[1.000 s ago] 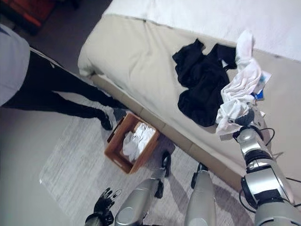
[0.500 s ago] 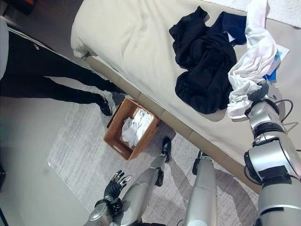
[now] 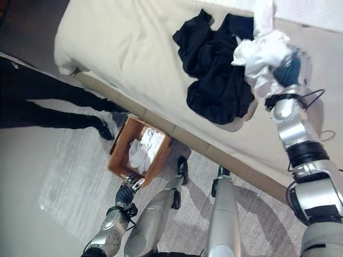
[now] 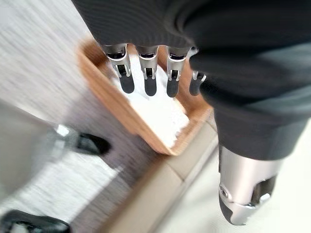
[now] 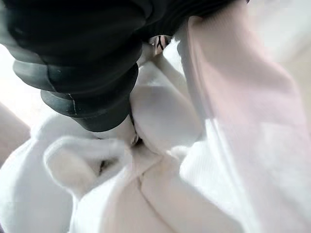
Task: Pick up clothes into the bucket
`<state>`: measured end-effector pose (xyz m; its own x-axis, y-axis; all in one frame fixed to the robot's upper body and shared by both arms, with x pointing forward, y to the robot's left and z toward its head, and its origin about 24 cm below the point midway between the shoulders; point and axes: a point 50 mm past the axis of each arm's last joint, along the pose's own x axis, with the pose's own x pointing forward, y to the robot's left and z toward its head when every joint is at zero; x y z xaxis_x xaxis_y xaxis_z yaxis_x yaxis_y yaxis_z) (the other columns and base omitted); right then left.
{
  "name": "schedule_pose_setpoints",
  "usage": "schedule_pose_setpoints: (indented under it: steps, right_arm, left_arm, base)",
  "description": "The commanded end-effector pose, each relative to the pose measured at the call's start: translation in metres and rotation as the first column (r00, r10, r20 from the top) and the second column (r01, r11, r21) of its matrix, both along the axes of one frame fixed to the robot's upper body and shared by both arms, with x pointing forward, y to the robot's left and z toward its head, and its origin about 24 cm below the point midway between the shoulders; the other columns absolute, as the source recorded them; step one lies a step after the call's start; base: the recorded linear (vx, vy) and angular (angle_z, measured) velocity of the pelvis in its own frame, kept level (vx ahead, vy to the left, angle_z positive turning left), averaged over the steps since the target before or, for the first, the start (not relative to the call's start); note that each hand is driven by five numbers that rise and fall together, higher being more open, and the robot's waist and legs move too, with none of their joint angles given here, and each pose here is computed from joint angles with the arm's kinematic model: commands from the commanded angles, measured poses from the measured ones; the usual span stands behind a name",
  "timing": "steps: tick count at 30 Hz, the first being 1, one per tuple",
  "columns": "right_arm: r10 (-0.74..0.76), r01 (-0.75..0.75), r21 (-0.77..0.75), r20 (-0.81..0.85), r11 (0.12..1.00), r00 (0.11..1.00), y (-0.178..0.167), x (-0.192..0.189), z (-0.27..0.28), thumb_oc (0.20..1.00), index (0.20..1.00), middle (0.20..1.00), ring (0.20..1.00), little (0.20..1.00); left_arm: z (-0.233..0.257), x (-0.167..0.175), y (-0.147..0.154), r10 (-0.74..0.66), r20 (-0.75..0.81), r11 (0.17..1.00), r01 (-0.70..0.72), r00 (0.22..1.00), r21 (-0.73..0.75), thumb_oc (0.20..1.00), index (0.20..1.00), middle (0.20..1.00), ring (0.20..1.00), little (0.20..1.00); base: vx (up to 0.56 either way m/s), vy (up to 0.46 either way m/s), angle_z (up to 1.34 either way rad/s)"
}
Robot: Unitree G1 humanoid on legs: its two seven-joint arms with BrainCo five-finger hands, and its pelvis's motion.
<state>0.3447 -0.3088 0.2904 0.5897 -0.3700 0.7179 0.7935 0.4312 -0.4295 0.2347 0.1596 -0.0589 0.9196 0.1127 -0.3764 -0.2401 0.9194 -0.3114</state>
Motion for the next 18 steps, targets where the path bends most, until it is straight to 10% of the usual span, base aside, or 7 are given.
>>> schedule_pose_setpoints:
  steps: [1, 9, 18]
  right_arm:
    - [0.066, -0.039, -0.085, 0.333, 0.996, 0.940, 0.014, -0.029, 0.075, 0.200, 0.200, 0.200, 0.200, 0.200]
    - [0.137, -0.084, -0.177, 0.311, 0.981, 0.940, 0.024, -0.037, 0.091, 0.200, 0.200, 0.200, 0.200, 0.200]
    - [0.236, -0.192, -0.222, 0.197, 0.956, 0.951, 0.031, -0.036, 0.081, 0.200, 0.200, 0.200, 0.200, 0.200]
  left_arm:
    - [0.035, 0.010, 0.033, 0.052, 0.191, 0.994, -0.069, 0.980, 0.084, 1.000, 1.000, 1.000, 1.000, 1.000]
    - [0.156, 0.056, 0.042, -0.074, 0.623, 0.977, -0.068, 0.779, 0.201, 1.000, 1.000, 1.000, 1.000, 1.000]
    - [0.221, 0.081, 0.017, -0.311, 0.719, 0.917, -0.001, 0.621, 0.398, 1.000, 1.000, 1.000, 1.000, 1.000]
  base:
    - [0.02, 0.087, -0.29]
    - [0.10, 0.061, -0.33]
    - [0.10, 0.019, -0.07]
